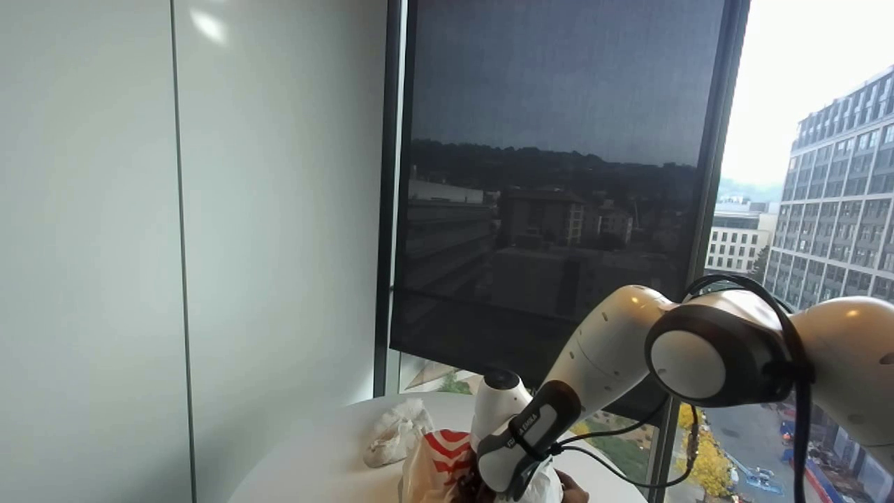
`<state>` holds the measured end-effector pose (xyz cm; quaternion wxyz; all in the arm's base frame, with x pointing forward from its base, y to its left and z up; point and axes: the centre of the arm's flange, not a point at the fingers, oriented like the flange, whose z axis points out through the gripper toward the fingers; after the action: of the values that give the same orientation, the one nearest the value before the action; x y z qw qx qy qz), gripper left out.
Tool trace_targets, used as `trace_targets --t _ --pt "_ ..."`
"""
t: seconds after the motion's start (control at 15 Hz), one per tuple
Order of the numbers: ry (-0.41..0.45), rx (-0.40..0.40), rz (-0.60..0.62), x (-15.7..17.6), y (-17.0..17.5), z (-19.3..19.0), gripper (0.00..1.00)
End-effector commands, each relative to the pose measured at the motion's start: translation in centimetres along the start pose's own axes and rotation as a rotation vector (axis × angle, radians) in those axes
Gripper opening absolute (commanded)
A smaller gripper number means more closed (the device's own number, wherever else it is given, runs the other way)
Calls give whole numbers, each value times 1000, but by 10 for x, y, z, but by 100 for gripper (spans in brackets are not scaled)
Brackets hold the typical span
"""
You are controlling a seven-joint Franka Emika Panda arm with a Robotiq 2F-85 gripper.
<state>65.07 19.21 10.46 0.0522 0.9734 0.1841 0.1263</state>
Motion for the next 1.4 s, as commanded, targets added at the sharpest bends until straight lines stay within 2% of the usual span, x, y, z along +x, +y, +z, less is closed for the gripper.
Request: trace_targets --t 0.0,0.07,0.13,0.33,0.87,1.0,1.07,1.13,1.33 --pt "22 -13 -3 8 2 -1 76" --pt "20 -17 -3 8 2 -1 76" --pt "21 -19 -4 8 2 -2 80" --pt "33 -27 -13 11 -1 -3 99" --pt "53 -43 -48 24 -11 8 100" --pt "57 -69 -66 27 -12 11 100" --pt "59 -74 -73 28 -11 12 75" --pt "60 -79 -78 29 -11 12 73" --pt "61 -86 -88 28 -10 12 49"
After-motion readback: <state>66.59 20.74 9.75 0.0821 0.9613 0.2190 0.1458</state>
